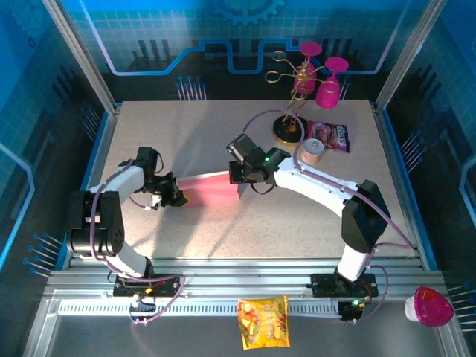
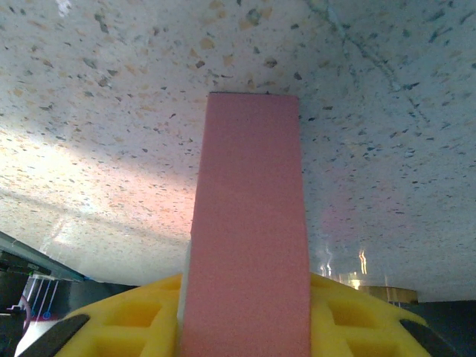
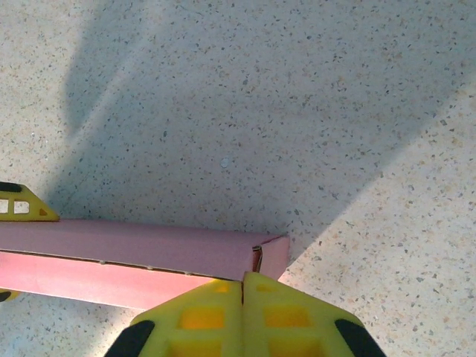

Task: Fold the paper box

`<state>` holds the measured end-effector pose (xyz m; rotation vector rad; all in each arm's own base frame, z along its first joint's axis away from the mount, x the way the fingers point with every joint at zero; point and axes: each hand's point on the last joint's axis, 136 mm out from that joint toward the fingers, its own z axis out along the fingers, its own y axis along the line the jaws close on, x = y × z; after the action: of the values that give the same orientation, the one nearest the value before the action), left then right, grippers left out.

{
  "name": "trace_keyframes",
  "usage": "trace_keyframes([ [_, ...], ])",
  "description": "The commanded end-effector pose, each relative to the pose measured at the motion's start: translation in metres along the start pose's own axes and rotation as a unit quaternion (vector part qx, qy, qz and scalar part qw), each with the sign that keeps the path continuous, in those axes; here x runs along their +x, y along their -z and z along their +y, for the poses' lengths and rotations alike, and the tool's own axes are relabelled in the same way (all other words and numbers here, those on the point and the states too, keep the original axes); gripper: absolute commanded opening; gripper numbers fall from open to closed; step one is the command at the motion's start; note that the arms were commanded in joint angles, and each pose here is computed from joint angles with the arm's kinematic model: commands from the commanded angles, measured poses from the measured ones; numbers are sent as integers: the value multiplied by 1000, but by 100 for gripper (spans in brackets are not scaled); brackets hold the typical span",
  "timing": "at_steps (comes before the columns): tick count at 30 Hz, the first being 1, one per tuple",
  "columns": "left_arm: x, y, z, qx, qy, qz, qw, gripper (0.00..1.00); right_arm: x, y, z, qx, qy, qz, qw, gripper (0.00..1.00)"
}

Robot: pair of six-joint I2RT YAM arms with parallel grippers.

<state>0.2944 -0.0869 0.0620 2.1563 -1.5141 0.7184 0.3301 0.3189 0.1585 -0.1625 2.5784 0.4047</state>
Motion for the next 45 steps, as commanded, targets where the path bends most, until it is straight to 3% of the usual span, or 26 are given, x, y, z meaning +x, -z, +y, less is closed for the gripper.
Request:
trace_keyframes([
  [1,-18,-3,-3,0,8,-29,1000,9,32,-9,2,7,-9,47,999,0],
  [9,-17,-4,-5,1,13,-26,1000,9,27,-3,13,-3,-74,43,996,0],
  [22,-21,-3,-14,6,1,-21,1000,12,51,-20,-5,50,-10,11,999,0],
  [27,-20,3,-27,32,-24,-9,999,30,53,-24,-10,68,4,5,998,0],
  [30,-18,11,-33,53,-44,-4,998,48,48,-22,-9,72,8,-3,997,0],
  [37,-13,55,-48,107,-132,-23,985,81,34,-17,-5,78,11,-10,997,0],
  [42,-22,84,-41,105,-201,-92,970,88,28,-19,-4,82,7,-3,997,0],
  [45,-29,114,-41,95,-281,-178,938,86,25,-20,-4,83,5,0,996,0],
])
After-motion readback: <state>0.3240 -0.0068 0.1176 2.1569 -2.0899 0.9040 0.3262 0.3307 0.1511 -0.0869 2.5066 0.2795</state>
